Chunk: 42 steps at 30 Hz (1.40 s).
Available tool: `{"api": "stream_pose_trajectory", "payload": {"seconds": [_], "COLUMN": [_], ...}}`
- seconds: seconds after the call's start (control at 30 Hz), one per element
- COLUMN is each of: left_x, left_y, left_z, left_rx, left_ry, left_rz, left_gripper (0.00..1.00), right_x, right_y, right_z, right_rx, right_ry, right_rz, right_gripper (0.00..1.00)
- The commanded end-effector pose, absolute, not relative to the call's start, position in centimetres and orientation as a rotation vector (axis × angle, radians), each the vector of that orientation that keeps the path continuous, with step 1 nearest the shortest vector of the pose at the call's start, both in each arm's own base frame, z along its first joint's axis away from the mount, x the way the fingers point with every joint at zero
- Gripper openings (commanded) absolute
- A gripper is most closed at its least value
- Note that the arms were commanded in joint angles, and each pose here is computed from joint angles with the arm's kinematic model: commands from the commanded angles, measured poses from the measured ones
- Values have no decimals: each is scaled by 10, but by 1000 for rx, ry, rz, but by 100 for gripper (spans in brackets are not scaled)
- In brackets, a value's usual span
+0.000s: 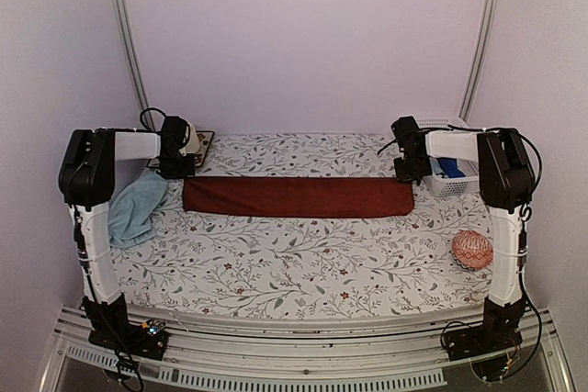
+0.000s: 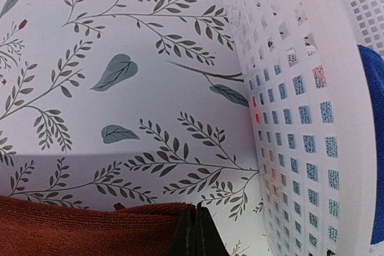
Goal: Roll the towels
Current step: Adjust the towel at the center of the board.
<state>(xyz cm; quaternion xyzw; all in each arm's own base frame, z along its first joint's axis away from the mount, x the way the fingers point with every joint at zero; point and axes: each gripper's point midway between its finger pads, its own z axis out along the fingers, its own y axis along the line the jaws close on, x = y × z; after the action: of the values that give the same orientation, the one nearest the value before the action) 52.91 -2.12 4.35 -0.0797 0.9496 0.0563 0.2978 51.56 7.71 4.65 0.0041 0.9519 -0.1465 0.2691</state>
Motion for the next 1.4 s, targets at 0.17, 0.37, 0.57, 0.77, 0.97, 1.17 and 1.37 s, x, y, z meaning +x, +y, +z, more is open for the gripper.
{"api": "stream_pose_trajectory", "payload": {"seconds": [0.17,0.37,0.57,0.77,0.97,1.17,1.37], "left_x": [539,540,540,539,515,481,457], "left_y": [-9,-7,-5,-7,-36,-76,-91], "left_z": [39,35,52,81,93,79,58], "left_rx": [-257,-262,-283,-279,-190,-101,-86], "left_ry": [2497,2499,2465,2426,2457,2542,2619], "left_rz": [188,223,238,222,121,-23,-82], "left_gripper": [0,0,73,97,92,73,45], "right_x": [521,520,522,513,488,465,447], "right_y": [67,74,87,116,141,148,151], "right_z": [19,13,30,62,82,62,44], "right_rx": [11,-22,-60,-138,-196,-228,-256], "right_ry": [2597,2612,2588,2563,2554,2621,2688], "right_rz": [-433,-439,-396,-201,39,99,117], "right_gripper": [2,17,36,37,35,24,11]}}
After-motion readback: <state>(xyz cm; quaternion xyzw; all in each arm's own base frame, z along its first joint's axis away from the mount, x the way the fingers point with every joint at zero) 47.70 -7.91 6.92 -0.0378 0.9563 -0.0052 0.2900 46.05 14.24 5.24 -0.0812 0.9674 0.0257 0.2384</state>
